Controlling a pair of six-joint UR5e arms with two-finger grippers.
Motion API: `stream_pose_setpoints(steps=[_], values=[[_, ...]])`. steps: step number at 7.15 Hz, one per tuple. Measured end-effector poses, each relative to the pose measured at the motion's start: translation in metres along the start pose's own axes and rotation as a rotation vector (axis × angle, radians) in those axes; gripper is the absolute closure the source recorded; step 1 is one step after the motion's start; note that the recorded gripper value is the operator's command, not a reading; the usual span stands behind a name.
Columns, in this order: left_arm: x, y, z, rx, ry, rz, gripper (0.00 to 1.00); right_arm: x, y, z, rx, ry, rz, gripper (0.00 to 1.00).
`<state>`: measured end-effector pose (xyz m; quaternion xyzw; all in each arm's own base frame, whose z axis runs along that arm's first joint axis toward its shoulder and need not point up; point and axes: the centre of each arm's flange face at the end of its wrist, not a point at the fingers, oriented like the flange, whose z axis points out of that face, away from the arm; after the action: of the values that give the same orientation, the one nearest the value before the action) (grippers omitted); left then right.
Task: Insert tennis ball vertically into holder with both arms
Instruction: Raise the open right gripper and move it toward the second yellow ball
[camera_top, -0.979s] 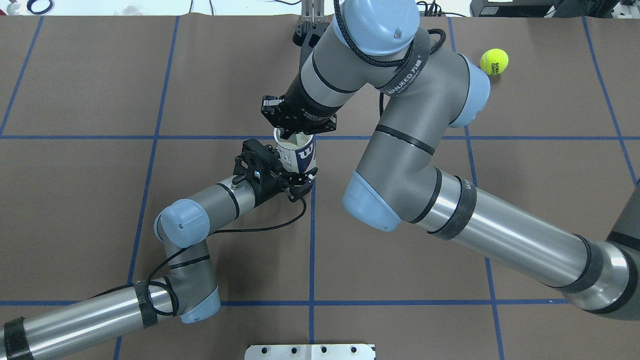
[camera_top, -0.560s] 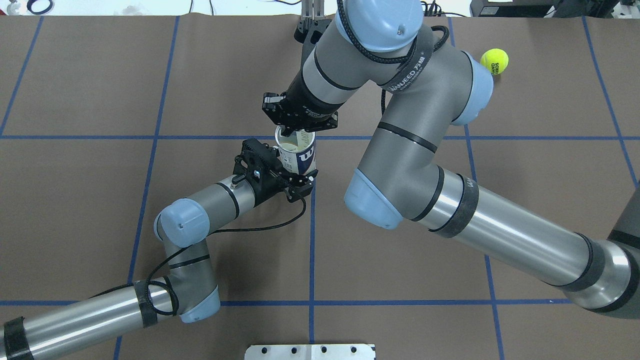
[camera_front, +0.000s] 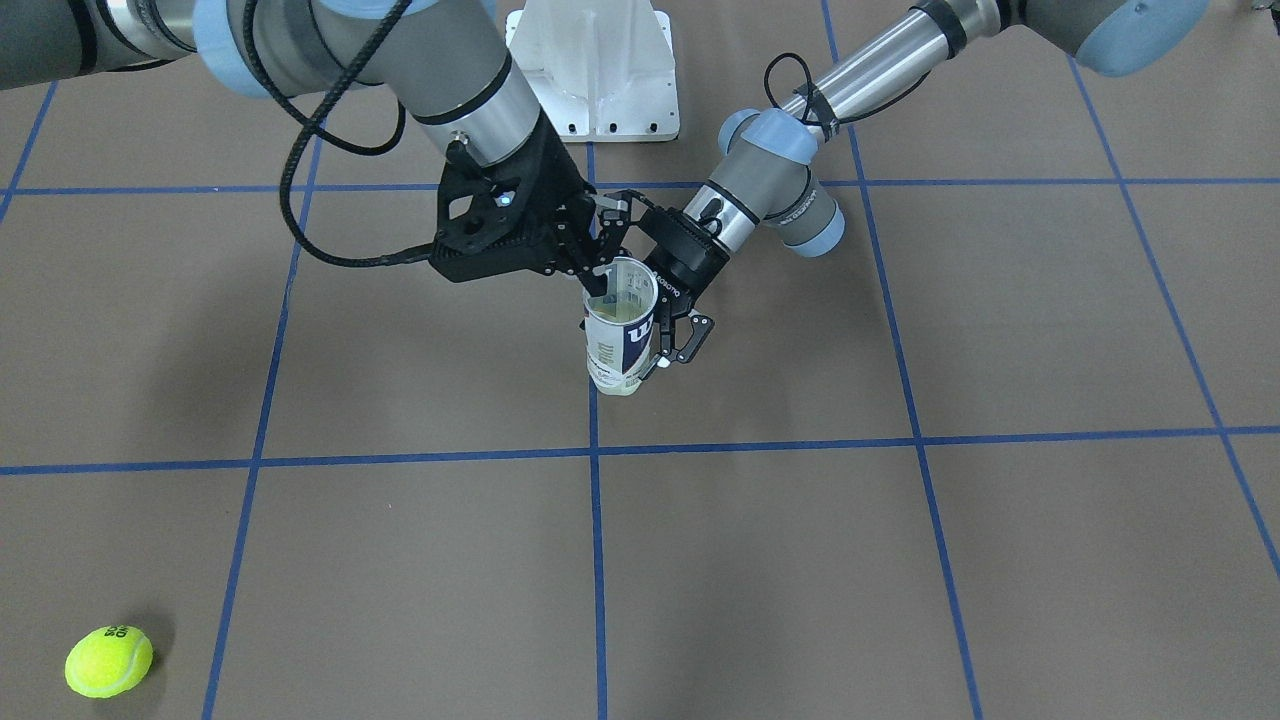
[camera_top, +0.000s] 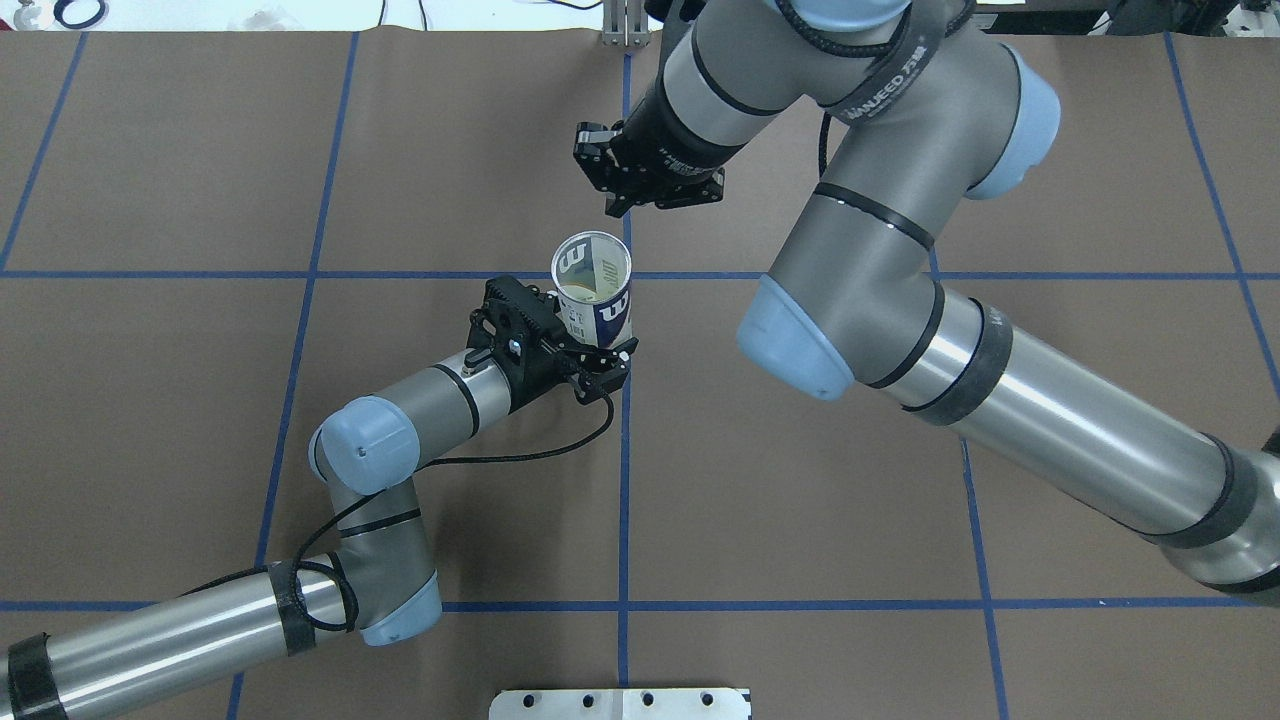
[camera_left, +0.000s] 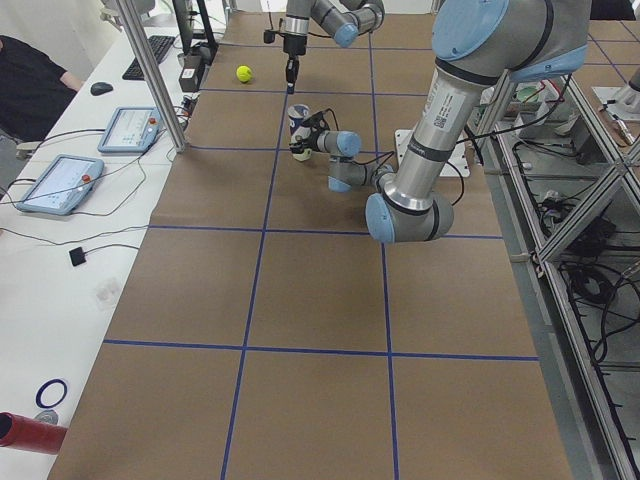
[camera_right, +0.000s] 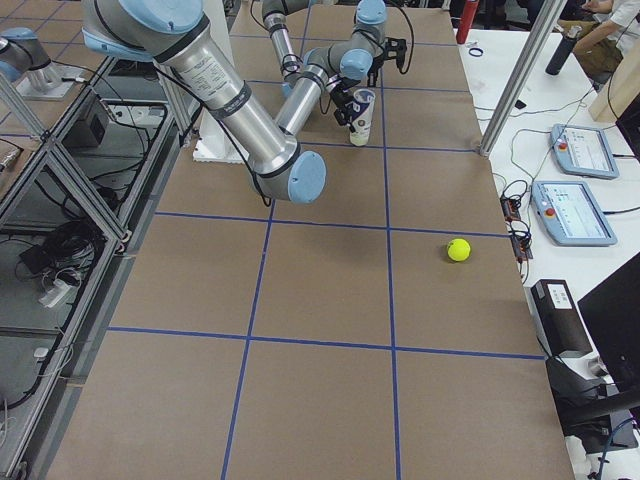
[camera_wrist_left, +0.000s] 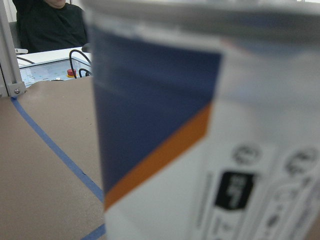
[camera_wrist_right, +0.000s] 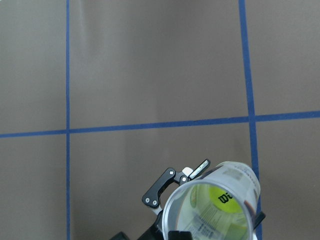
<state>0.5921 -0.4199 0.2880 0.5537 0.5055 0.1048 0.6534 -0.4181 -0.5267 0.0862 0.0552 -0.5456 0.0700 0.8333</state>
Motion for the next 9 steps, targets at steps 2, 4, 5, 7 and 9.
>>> stream_pose_setpoints(steps=[2,4,5,7,9], values=[[0.000,-0.001,-0.001,0.002,0.000,0.000,0.01,0.075,-0.059,-0.024,0.052,0.071,-0.055,1.00],[0.000,-0.001,-0.001,0.003,0.000,-0.001,0.01,0.175,-0.122,-0.042,0.073,0.210,-0.198,1.00],[0.000,-0.001,-0.001,0.002,0.000,-0.001,0.01,0.222,-0.148,-0.041,0.053,0.276,-0.261,0.66],[-0.001,-0.001,-0.001,0.002,0.000,-0.002,0.01,0.280,-0.180,-0.039,0.023,0.347,-0.302,0.00],[-0.001,-0.001,-0.001,0.002,-0.001,-0.002,0.01,0.321,-0.199,-0.018,0.014,0.364,-0.306,0.00]])
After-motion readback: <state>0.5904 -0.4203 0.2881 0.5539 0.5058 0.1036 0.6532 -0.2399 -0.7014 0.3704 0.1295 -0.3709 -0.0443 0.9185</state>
